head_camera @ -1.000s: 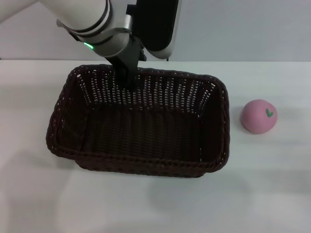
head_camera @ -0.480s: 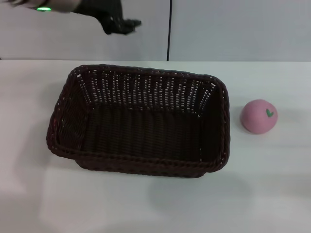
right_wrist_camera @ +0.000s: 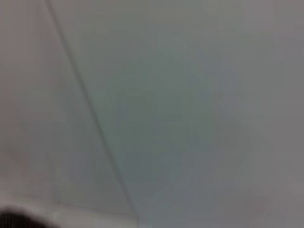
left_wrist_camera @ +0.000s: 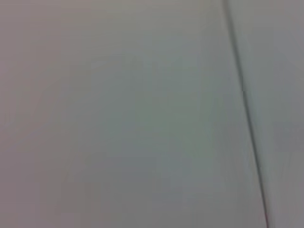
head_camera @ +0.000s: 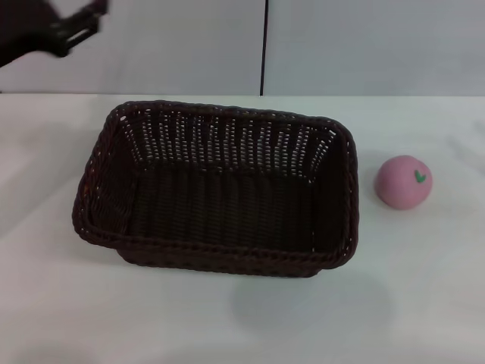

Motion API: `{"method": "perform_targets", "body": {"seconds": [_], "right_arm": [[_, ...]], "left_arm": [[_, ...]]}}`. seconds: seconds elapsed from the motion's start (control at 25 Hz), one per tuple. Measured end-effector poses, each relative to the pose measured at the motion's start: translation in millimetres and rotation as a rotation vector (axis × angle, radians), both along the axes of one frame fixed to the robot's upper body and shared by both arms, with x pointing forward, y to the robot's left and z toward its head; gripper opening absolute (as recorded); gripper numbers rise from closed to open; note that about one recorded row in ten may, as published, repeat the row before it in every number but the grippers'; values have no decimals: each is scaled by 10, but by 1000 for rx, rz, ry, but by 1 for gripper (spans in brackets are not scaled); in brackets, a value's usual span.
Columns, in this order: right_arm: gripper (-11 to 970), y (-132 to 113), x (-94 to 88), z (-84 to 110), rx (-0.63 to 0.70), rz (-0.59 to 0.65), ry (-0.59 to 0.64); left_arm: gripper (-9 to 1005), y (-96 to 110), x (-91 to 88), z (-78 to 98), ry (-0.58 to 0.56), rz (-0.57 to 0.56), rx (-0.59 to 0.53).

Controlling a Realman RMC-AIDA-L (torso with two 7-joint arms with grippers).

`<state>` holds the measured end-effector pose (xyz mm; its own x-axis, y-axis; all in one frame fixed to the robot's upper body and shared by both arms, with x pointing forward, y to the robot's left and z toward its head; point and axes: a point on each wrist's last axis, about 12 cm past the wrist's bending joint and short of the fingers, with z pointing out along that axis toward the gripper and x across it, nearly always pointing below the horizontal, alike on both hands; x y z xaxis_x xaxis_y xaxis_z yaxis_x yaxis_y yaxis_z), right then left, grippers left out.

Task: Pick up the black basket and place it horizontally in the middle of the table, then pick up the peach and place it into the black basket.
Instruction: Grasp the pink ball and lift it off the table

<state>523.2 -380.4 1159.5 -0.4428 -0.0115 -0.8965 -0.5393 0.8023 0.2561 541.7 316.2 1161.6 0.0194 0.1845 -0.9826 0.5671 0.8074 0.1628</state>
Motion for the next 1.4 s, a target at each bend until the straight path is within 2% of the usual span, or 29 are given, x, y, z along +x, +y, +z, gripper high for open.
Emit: {"method": "perform_targets", "body": {"seconds": [0.04, 0.16, 0.2, 0.24, 0.28, 0.32, 0.4, 0.44, 0.48, 0.56, 0.6, 0.64, 0.76, 0.8, 0.96, 1.0, 1.2, 1.4], "right_arm": [[722, 0, 0, 0, 0, 0, 0], [722, 76, 87, 319, -103, 25, 134], [722, 137, 134, 493, -158, 40, 238], [722, 137, 134, 493, -158, 40, 238], [722, 207, 193, 623, -175, 52, 327], [722, 207, 193, 623, -175, 52, 327], [722, 307, 305, 707, -176, 53, 449], [722, 307, 305, 707, -176, 53, 449], [722, 337, 338, 706, -179, 49, 476], [722, 413, 398, 629, -201, 40, 540], [722, 505, 455, 518, -226, 32, 584], [722, 505, 455, 518, -226, 32, 584], [722, 665, 541, 304, -239, 44, 638], [722, 767, 595, 150, -243, 59, 669], [722, 866, 650, -49, -247, 61, 688], [722, 904, 670, -159, -245, 55, 697], [721, 957, 703, -335, -248, 39, 711], [721, 965, 707, -369, -246, 28, 703]], "left_arm": [[605, 0, 0, 0, 0, 0, 0], [605, 84, -71, -71, -13, 11, -56], [606, 271, -273, -296, -48, 37, -178], [606, 271, -273, -296, -48, 37, -178], [607, 372, -424, -464, -70, 50, -249], [608, 372, -424, -464, -70, 50, -249], [609, 372, -424, -464, -70, 50, -249], [610, 523, -739, -753, -106, 93, -346], [610, 552, -803, -814, -103, 114, -360], [611, 567, -844, -849, -101, 127, -366], [611, 567, -844, -849, -101, 127, -366], [611, 590, -925, -924, -89, 152, -369], [611, 602, -957, -945, -85, 159, -367], [612, 602, -957, -945, -85, 159, -367], [612, 618, -978, -952, -87, 169, -370], [612, 617, -976, -950, -88, 169, -370], [611, 616, -946, -929, -97, 165, -369], [611, 628, -918, -905, -109, 169, -368]]}}
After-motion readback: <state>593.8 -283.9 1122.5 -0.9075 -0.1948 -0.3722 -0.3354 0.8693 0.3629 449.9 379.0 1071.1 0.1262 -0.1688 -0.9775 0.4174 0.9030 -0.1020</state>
